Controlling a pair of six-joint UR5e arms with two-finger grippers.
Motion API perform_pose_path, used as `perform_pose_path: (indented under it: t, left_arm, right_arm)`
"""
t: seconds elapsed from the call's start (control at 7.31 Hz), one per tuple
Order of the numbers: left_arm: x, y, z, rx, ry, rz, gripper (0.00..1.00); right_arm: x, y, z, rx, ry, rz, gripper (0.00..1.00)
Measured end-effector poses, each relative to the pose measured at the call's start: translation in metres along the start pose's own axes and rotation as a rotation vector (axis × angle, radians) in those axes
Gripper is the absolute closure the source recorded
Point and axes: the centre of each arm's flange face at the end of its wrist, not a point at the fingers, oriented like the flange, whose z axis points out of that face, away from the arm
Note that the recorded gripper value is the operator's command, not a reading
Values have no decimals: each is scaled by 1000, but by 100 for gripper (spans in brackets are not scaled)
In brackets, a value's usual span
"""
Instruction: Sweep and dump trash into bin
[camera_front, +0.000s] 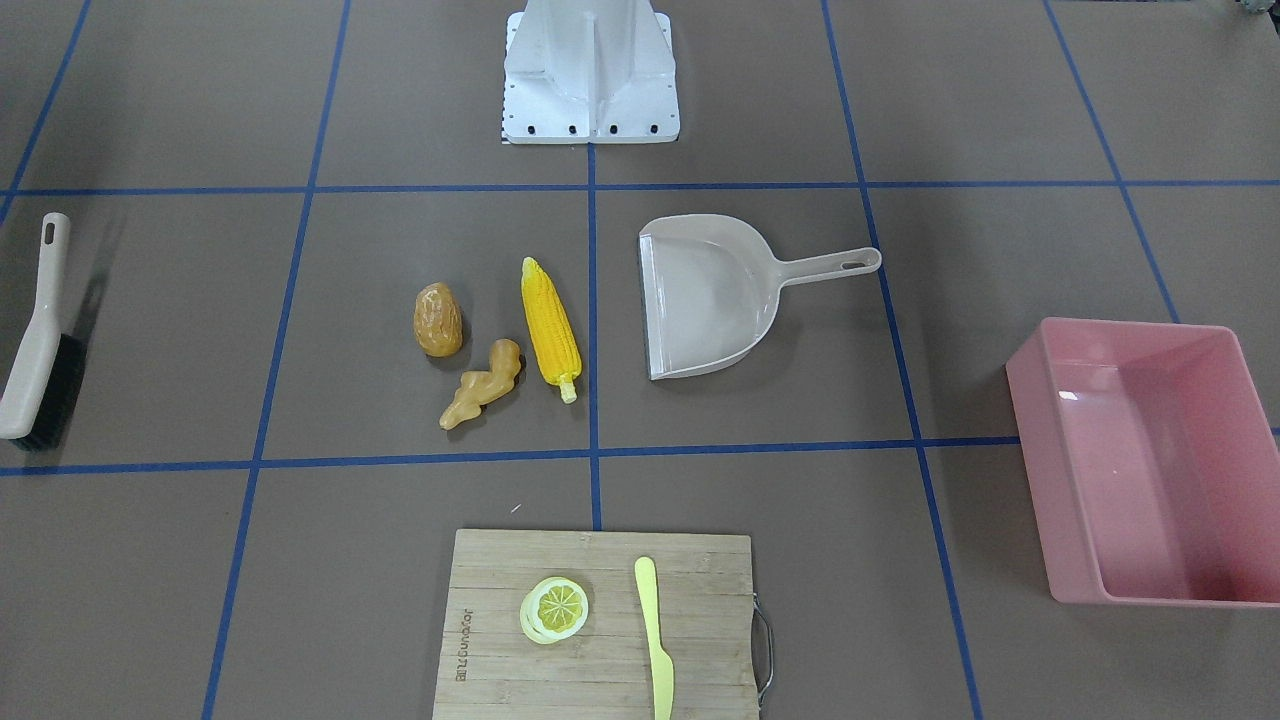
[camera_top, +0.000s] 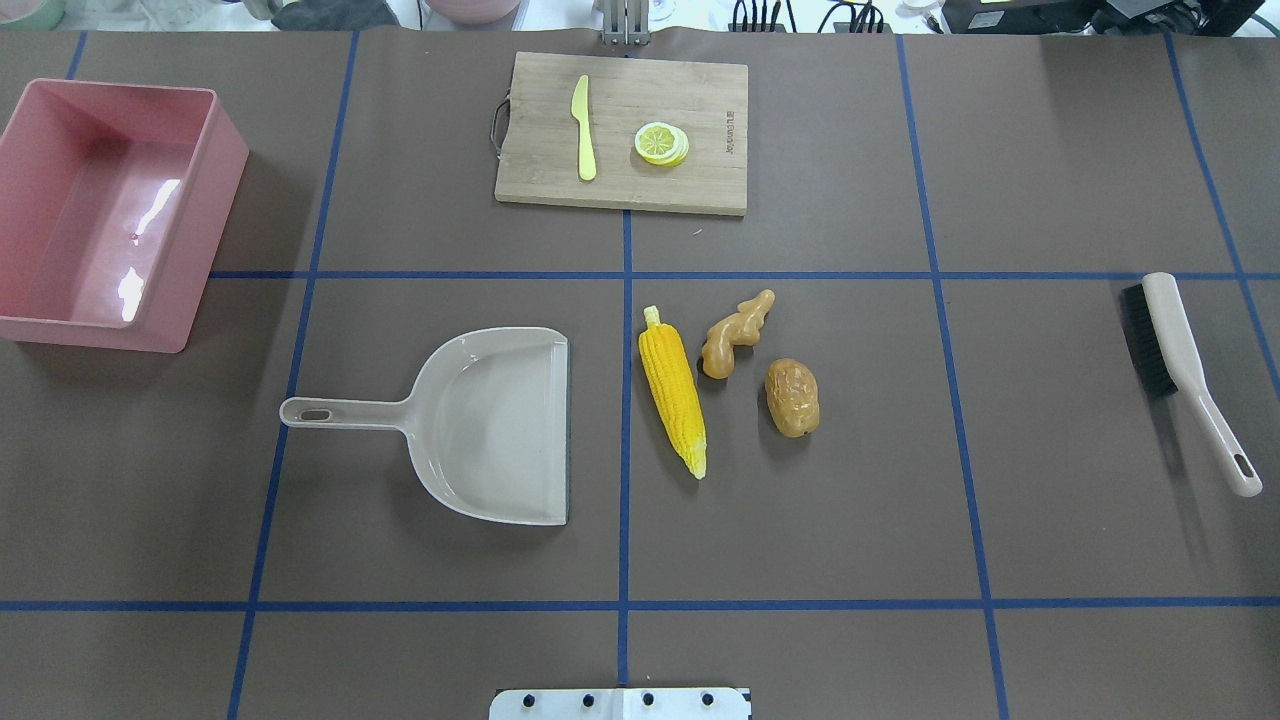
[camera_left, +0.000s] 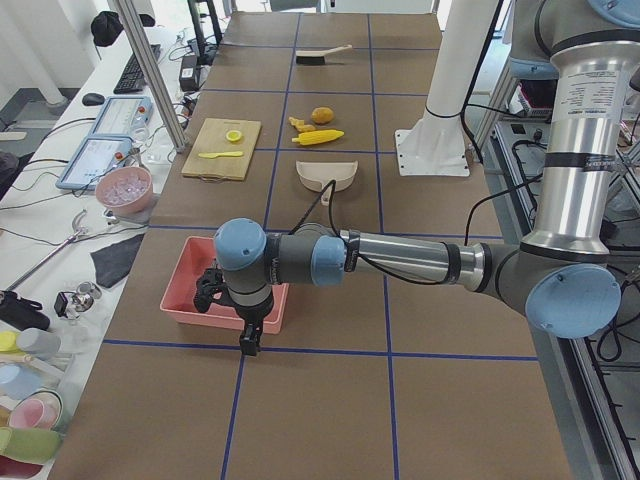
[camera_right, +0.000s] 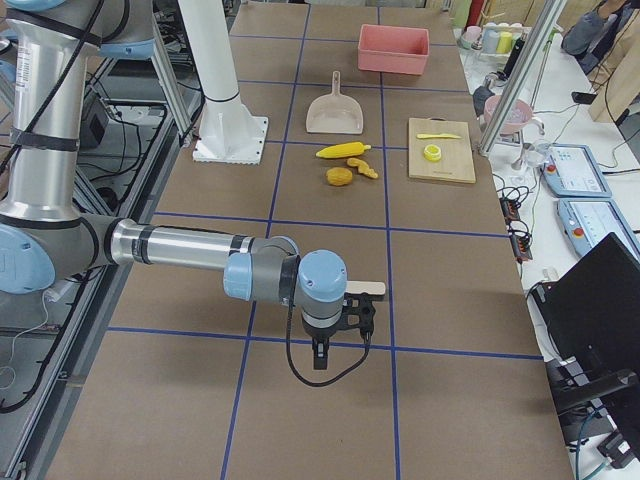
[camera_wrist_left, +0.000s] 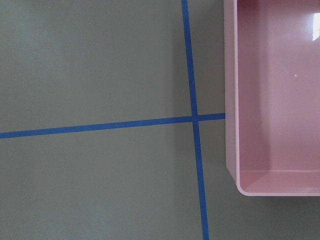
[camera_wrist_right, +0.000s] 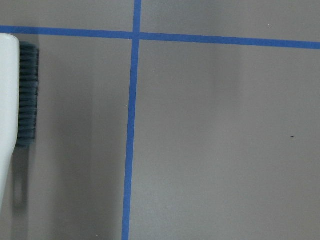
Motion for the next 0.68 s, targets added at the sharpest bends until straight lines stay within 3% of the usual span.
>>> perform_pose_path:
  t: [0.68]
  left_arm:
    - [2, -3, -1, 2, 0, 6, 2]
  right_arm:
    - [-59, -40, -16, 21, 10, -47, 0]
